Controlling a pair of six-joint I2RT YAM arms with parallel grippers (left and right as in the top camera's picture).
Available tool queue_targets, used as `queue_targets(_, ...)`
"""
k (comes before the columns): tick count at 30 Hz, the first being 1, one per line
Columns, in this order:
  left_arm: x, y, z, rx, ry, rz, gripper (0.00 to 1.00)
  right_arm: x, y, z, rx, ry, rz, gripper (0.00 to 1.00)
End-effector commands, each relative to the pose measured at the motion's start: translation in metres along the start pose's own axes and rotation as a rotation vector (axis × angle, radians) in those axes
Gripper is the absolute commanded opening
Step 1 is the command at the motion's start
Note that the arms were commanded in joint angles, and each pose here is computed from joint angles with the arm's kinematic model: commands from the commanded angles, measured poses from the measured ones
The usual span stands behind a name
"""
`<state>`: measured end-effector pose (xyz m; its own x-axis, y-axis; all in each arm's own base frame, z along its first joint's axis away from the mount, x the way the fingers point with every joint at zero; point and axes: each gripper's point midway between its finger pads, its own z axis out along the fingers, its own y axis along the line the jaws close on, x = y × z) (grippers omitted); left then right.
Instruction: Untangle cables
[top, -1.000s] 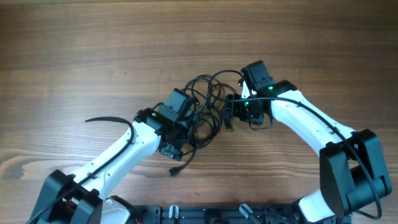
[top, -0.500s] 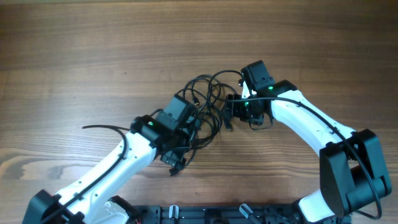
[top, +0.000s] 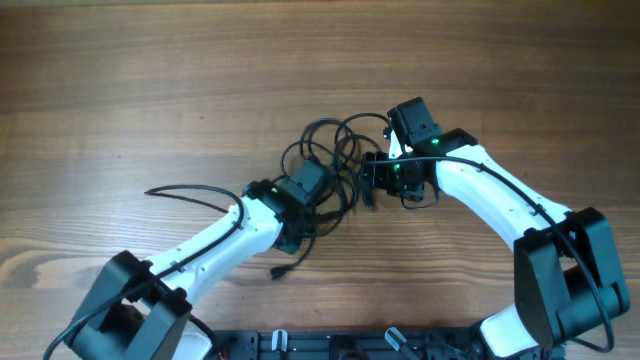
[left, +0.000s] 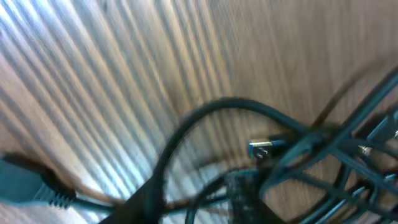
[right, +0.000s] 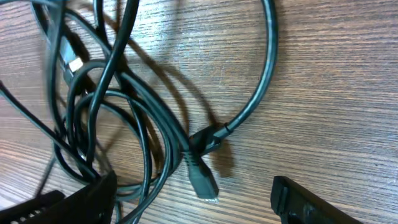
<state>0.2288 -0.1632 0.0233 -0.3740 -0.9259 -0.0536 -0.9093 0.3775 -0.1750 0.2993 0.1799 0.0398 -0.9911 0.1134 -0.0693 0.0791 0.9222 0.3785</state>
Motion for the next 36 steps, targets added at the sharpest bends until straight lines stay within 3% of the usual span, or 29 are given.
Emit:
queue_targets(1, -0.021, -0.001, 0.004, -0.003, -0.055, -0.043, 0.23, -0.008, 0.002, -0.005, 0.006, -0.030, -0.021, 0.82)
queue_targets(3, -0.027, -0.005, 0.001, 0.013, -0.039, -0.077, 0.13, -0.008, 0.002, -0.005, 0.006, -0.030, -0.023, 0.82)
queue_targets(7, -0.033, -0.024, -0.013, 0.099, 0.019, -0.063, 0.07, -0.008, 0.002, -0.005, 0.006, -0.030, -0.035, 0.83)
queue_targets(11, -0.033, -0.059, -0.046, 0.304, 0.086, 0.173, 0.04, -0.008, 0.002, -0.005, 0.006, -0.029, -0.050, 0.82)
queue_targets(16, -0.015, -0.092, -0.124, 0.672, 0.128, 0.606, 0.04, -0.014, 0.034, -0.030, -0.145, -0.031, -0.255, 0.78)
queue_targets(19, -0.012, -0.090, -0.172, 0.839, 0.152, 0.664, 0.04, -0.021, 0.064, -0.066, -0.231, -0.075, -0.359, 0.78)
queue_targets(24, -0.009, -0.081, -0.210, 0.972, 0.256, 0.678, 0.04, -0.021, 0.095, -0.102, -0.345, -0.128, -0.419, 0.77)
queue_targets(30, -0.007, -0.092, -0.256, 1.185, 0.397, 0.699, 0.04, -0.023, 0.089, -0.098, -0.305, -0.129, -0.354, 0.71)
queue_targets(36, -0.045, -0.109, -0.278, 1.282, 0.315, 0.588, 0.04, -0.025, 0.084, -0.097, -0.272, -0.134, -0.328, 0.72)
